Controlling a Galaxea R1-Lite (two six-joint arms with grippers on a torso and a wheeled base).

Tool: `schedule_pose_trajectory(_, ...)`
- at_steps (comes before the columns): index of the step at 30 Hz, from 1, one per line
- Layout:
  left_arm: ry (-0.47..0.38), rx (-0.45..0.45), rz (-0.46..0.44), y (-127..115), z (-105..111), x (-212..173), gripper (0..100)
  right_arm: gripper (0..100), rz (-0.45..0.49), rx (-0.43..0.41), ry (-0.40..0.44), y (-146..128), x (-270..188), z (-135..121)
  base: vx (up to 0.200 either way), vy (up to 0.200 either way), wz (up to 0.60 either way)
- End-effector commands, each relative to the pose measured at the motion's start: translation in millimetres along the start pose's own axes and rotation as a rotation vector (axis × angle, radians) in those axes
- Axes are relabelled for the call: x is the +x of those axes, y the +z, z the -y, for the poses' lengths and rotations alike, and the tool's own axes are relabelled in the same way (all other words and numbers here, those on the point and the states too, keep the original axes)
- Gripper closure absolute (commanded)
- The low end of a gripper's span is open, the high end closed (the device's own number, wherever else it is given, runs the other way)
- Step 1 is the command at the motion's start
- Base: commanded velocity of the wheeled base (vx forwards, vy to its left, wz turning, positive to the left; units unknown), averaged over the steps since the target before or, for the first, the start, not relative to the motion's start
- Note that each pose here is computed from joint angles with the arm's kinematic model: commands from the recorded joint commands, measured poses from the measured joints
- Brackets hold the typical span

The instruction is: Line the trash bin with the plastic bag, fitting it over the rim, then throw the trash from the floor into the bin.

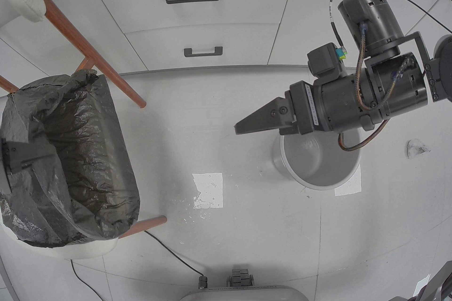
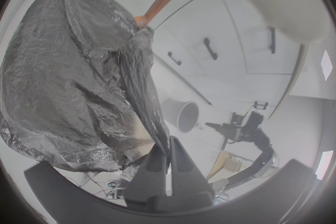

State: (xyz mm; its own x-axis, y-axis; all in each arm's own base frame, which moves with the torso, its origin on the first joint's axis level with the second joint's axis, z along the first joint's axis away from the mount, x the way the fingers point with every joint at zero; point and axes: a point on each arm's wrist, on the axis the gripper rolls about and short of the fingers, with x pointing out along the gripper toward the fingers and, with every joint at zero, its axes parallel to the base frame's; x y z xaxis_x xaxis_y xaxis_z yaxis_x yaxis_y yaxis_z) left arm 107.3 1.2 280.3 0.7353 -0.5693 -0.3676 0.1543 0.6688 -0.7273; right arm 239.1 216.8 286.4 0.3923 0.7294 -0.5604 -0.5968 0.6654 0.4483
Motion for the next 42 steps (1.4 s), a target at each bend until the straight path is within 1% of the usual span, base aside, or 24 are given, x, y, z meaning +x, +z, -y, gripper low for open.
schedule_pose_trajectory(1,-0.099,0.07,0.106,-9.4,32.6,-35.1,100,0,-0.029,-0.015,0.022,2.5,21.5,-6.9,0.0,0.0,0.0)
schedule_pose_trajectory(4,-0.135,0.081,0.13,-10.7,42.7,-45.0,100,0,-0.035,-0.021,0.039,4.4,28.0,-10.2,0.0,0.0,0.0)
schedule_pose_trajectory(6,-0.143,0.083,0.136,-11.4,45.0,-47.6,100,0,-0.037,-0.023,0.041,4.7,29.9,-11.0,0.0,0.0,0.0)
schedule_pose_trajectory(7,-0.168,0.078,0.151,-12.2,52.1,-54.5,100,0,-0.041,-0.029,0.05,5.0,35.1,-14.4,0.0,0.0,0.0)
schedule_pose_trajectory(9,-0.186,0.077,0.164,-12.8,57.9,-60.2,100,0,-0.046,-0.033,0.055,5.3,39.6,-16.4,0.0,0.0,0.0)
schedule_pose_trajectory(16,-0.221,0.094,0.203,-10.3,72.2,-72.4,100,0,-0.058,-0.033,0.054,6.7,52.0,-15.6,0.0,0.0,0.0)
schedule_pose_trajectory(20,-0.239,0.099,0.219,-9.0,79.2,-78.2,100,0,-0.062,-0.034,0.067,6.3,55.7,-20.2,0.0,0.0,0.0)
schedule_pose_trajectory(25,-0.268,0.114,0.217,-8.6,85.0,-82.9,100,0,-0.079,-0.038,0.094,5.6,62.5,-23.9,0.0,0.0,0.0)
schedule_pose_trajectory(27,-0.277,0.112,0.223,-8.2,88.3,-85.8,100,0,-0.092,-0.052,0.114,2.9,65.5,-32.5,0.0,0.0,0.0)
schedule_pose_trajectory(32,-0.281,0.118,0.228,-7.2,89.8,-86.6,100,0,-0.126,-0.057,0.129,1.1,67.2,-40.7,0.0,0.0,0.0)
schedule_pose_trajectory(33,-0.28,0.117,0.227,-7.2,89.5,-86.4,100,0,-0.143,-0.063,0.149,-0.2,65.8,-46.6,0.0,0.0,0.0)
schedule_pose_trajectory(35,-0.28,0.117,0.227,-7.2,89.5,-86.4,100,0,-0.148,-0.063,0.152,-0.6,65.7,-47.1,0.0,0.0,0.0)
schedule_pose_trajectory(36,-0.279,0.116,0.226,-6.8,89.3,-86.0,100,0,-0.172,-0.066,0.167,-2.7,64.5,-51.9,0.0,0.0,0.0)
schedule_pose_trajectory(42,-0.284,0.118,0.231,-7.5,90.9,-87.8,100,0,-0.198,-0.078,0.173,-9.2,73.5,-58.2,0.0,0.0,0.0)
